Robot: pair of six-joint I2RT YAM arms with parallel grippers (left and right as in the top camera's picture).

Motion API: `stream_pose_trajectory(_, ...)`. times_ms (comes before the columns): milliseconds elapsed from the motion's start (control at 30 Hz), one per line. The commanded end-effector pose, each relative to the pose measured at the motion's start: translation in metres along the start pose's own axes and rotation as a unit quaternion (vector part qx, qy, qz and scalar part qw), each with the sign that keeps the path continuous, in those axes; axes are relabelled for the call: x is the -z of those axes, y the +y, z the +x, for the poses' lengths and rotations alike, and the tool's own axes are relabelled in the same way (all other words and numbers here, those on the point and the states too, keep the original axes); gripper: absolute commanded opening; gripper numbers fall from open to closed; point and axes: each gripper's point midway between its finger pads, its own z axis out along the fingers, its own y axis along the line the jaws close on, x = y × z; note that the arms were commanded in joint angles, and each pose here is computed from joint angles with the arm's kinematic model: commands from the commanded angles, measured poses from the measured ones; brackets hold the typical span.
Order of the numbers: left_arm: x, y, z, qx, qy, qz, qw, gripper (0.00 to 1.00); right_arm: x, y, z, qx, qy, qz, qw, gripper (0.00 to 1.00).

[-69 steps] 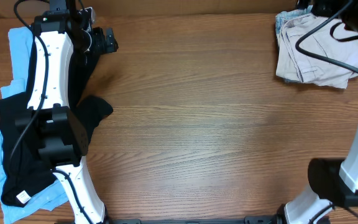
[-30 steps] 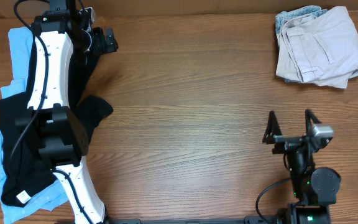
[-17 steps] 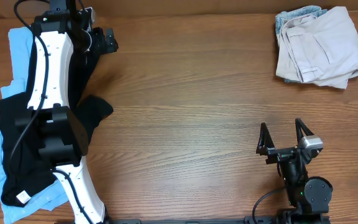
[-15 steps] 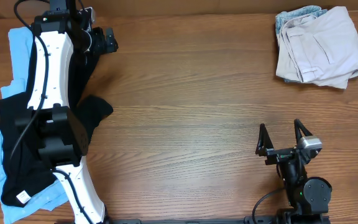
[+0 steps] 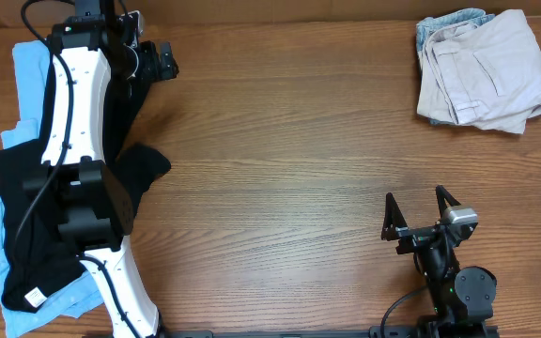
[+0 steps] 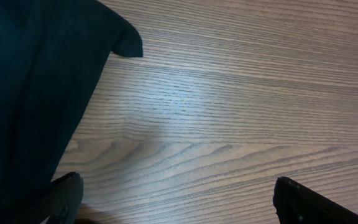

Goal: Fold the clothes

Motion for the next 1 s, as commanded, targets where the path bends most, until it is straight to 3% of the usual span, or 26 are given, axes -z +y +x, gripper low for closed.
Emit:
stream_pose_trajectory(0,-0.003,-0.002,0.002,0.0,0.003,-0.001,1.0,1.0,0.0,0.002,0.002,0.0,-0.003,-0.005,1.0,1.0)
stream_pose_trajectory(667,-0.002,-0.003,0.002,0.0,0.002,-0.001,1.0,1.0,0.0,0.002,0.002,0.0,-0.002,-0.005,1.0,1.0)
stream_pose_trajectory(767,0.015,-0.007,-0.003,-0.004,-0.015,0.001,1.0,1.0,0.0,0.002,0.002,0.0,-0.002,-0.005,1.0,1.0)
stream_pose_trajectory(967,0.1,-0.049,-0.018,-0.042,-0.1,0.019,0.994,1.0,0.0,0.002,0.002,0.0,-0.002,-0.005,1.0,1.0)
